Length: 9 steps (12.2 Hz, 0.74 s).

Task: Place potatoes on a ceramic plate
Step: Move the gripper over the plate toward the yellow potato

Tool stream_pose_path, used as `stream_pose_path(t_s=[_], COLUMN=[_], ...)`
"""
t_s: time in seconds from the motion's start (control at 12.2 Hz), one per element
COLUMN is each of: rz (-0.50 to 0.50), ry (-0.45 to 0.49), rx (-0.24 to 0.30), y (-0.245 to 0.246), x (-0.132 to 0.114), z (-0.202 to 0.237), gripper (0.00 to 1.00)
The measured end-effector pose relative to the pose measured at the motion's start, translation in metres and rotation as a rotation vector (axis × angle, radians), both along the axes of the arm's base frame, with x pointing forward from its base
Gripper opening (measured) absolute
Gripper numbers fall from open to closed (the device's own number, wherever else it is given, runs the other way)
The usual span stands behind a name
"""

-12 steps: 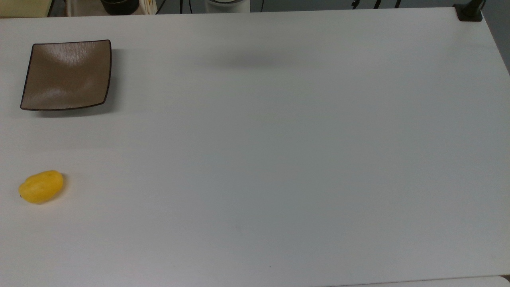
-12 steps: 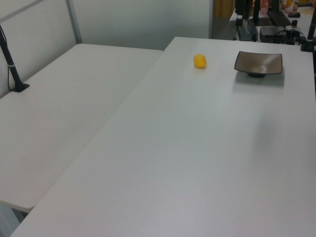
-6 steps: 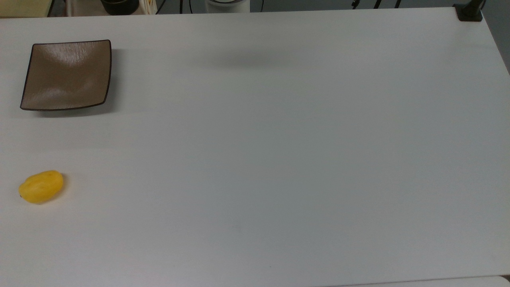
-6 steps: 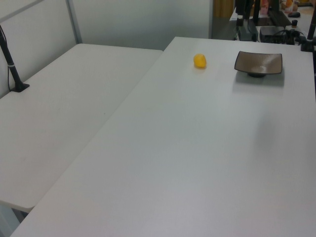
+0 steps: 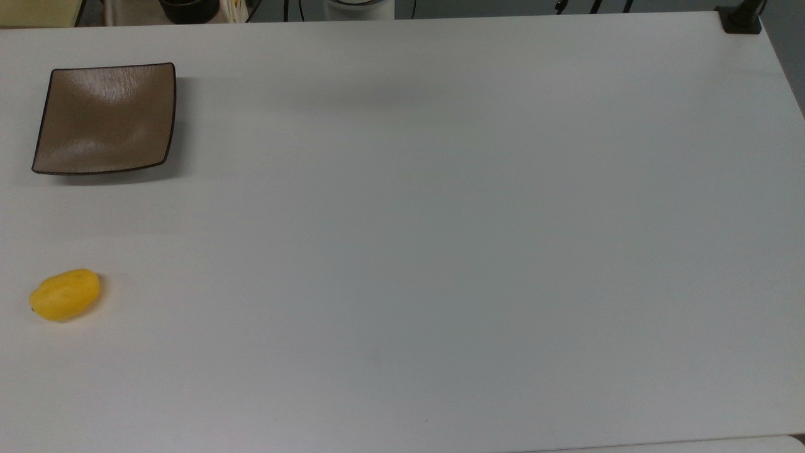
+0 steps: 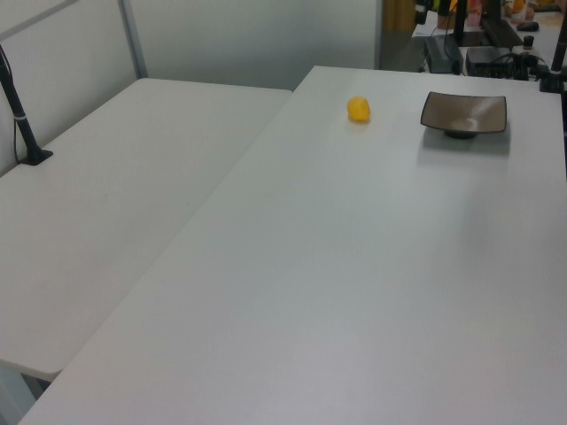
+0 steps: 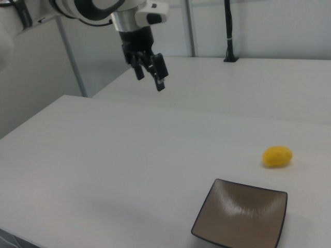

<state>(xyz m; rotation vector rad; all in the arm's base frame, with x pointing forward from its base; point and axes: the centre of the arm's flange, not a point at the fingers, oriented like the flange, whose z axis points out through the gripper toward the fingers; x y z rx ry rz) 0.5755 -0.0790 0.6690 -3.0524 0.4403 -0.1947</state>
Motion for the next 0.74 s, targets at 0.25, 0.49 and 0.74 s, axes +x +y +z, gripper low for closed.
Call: stream_pose_path(t_s=[0.25,0.49,0.74], rz=[-0.171,-0.323,-0.445], ry=[-0.034,-0.082,-0.159], rx=[0.000,-0.015,-0.027], y=[-0.039,-0.078,-0.107], x=[0.017,0.042,0.076], z=[0.008,-0.008,-0.042], gripper=[1.00,1.00,1.00])
